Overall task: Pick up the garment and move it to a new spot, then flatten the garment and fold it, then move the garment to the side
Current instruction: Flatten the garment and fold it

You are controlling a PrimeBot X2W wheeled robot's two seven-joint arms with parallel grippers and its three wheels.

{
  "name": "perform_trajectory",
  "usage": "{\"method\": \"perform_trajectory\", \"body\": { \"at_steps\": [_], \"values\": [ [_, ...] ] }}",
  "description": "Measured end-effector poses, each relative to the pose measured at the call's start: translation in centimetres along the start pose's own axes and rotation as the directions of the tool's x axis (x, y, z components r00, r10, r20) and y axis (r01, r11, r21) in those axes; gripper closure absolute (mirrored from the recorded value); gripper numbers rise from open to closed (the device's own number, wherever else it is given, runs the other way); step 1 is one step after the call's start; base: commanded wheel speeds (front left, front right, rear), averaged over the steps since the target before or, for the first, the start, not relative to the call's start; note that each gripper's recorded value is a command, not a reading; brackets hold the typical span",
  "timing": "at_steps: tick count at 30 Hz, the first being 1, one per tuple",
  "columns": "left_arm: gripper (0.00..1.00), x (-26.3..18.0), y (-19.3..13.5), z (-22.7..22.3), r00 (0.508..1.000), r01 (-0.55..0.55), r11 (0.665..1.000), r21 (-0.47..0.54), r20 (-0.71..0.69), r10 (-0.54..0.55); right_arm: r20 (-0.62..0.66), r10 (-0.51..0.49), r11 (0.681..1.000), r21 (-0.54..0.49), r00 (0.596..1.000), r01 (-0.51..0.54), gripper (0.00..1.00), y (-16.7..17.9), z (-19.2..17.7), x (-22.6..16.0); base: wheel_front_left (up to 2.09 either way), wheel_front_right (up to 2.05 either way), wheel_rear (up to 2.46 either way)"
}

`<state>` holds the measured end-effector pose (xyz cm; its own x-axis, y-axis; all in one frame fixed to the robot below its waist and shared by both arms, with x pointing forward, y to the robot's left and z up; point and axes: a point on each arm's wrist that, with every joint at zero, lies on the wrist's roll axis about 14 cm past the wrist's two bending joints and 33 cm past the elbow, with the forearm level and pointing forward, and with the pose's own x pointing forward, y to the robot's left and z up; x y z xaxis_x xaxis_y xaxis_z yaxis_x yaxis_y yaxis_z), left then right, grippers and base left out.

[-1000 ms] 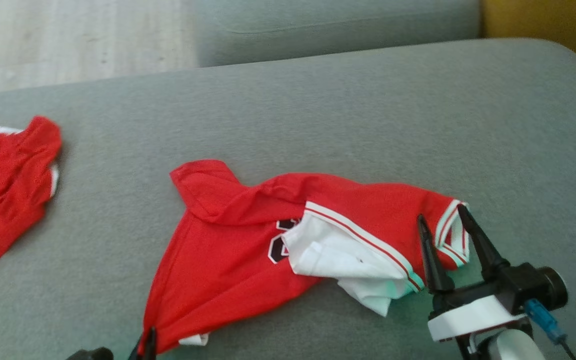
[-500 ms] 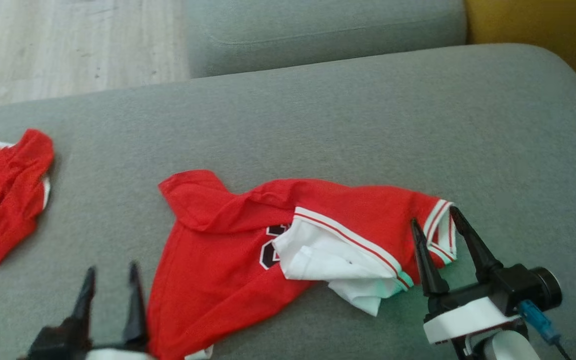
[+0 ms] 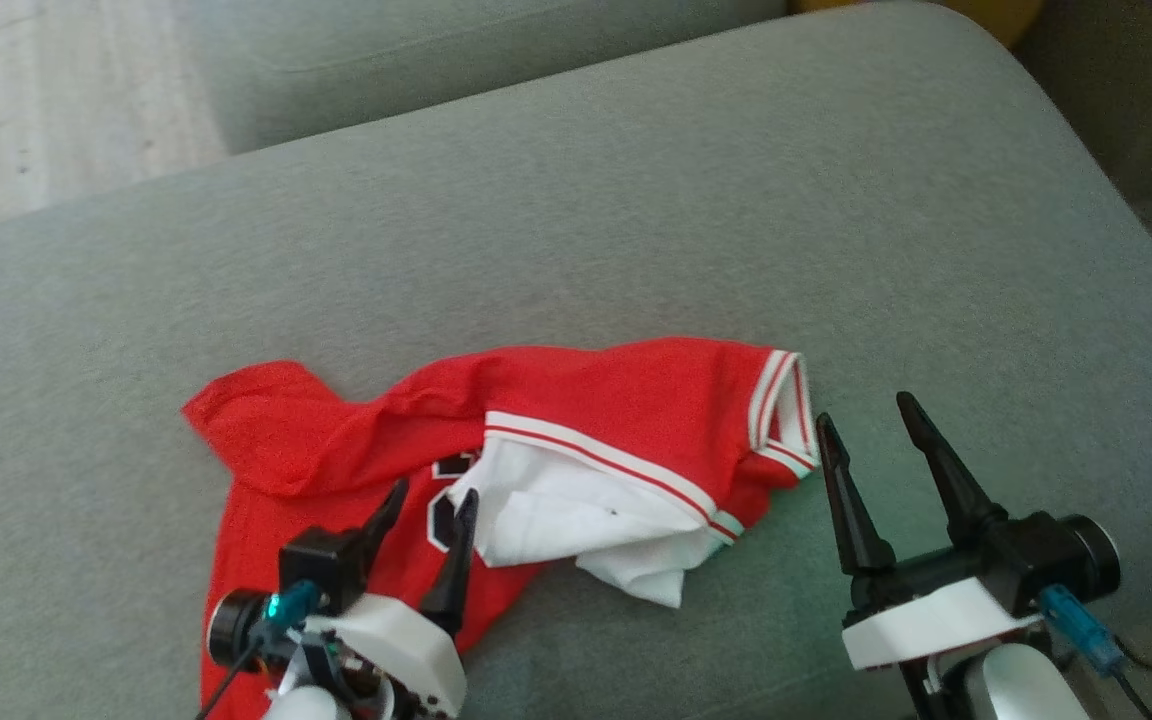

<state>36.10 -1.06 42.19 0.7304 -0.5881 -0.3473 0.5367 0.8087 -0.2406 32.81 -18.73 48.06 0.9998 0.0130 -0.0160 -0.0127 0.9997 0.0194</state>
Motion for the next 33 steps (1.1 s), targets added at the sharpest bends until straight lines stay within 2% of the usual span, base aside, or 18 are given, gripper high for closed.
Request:
{"method": "perform_trajectory", "body": {
  "at_steps": [9, 10, 12, 13, 20, 26, 30, 33],
  "values": [
    [0.0, 2.0, -1.3, -2.3, 0.989, 0.075, 0.996, -0.048, -0.121, -0.08, -0.02, -0.065, 0.998, -0.005, 0.998, 0.065, 0.0, -1.8, -0.4, -1.1, 0.0, 0.0, 0.0],
    [0.12, 2.1, -1.4, -2.5, 0.988, 0.078, 0.996, -0.051, -0.129, -0.084, -0.02, -0.067, 0.998, -0.003, 0.998, 0.067, 0.0, -1.8, -0.4, -1.1, 0.0, 0.0, 0.0],
    [0.91, 2.1, -1.9, -2.8, 0.984, 0.096, 0.994, -0.059, -0.145, -0.103, -0.021, -0.07, 0.998, 0.001, 0.997, 0.07, 0.0, -1.9, -0.5, -1.1, 0.0, 0.0, 0.0],
    [1.0, 2.0, -2.3, -3.1, 0.98, 0.113, 0.992, -0.061, -0.158, -0.122, -0.022, -0.071, 0.997, 0.001, 0.997, 0.071, 0.0, -1.9, -0.5, -1.1, 0.0, 0.0, 0.0],
    [1.0, 2.3, -5.1, -1.6, 0.965, 0.21, 0.97, -0.121, -0.132, -0.225, -0.026, -0.077, 0.997, -0.001, 0.997, 0.077, 0.0, -2.1, -0.6, -1.1, 0.0, 0.0, 0.0],
    [1.0, 4.9, -5.9, 5.4, 0.956, 0.292, 0.925, -0.242, 0.046, -0.289, -0.03, -0.092, 0.996, 0.007, 0.995, 0.092, 0.0, -2.5, -0.6, -0.9, 0.0, 0.0, 0.0],
    [1.0, 8.4, -4.0, 10.9, 0.961, 0.269, 0.906, -0.326, 0.158, -0.228, -0.033, -0.107, 0.994, 0.012, 0.994, 0.107, 0.0, -2.9, -0.5, -0.7, 0.0, 0.0, 0.0],
    [1.0, 11.5, -1.0, 14.4, 0.968, 0.187, 0.898, -0.398, 0.229, -0.1, -0.051, -0.121, 0.992, 0.015, 0.991, 0.122, 0.0, -3.2, -0.9, -0.8, 0.0, 0.0, 0.0]
  ]
}}
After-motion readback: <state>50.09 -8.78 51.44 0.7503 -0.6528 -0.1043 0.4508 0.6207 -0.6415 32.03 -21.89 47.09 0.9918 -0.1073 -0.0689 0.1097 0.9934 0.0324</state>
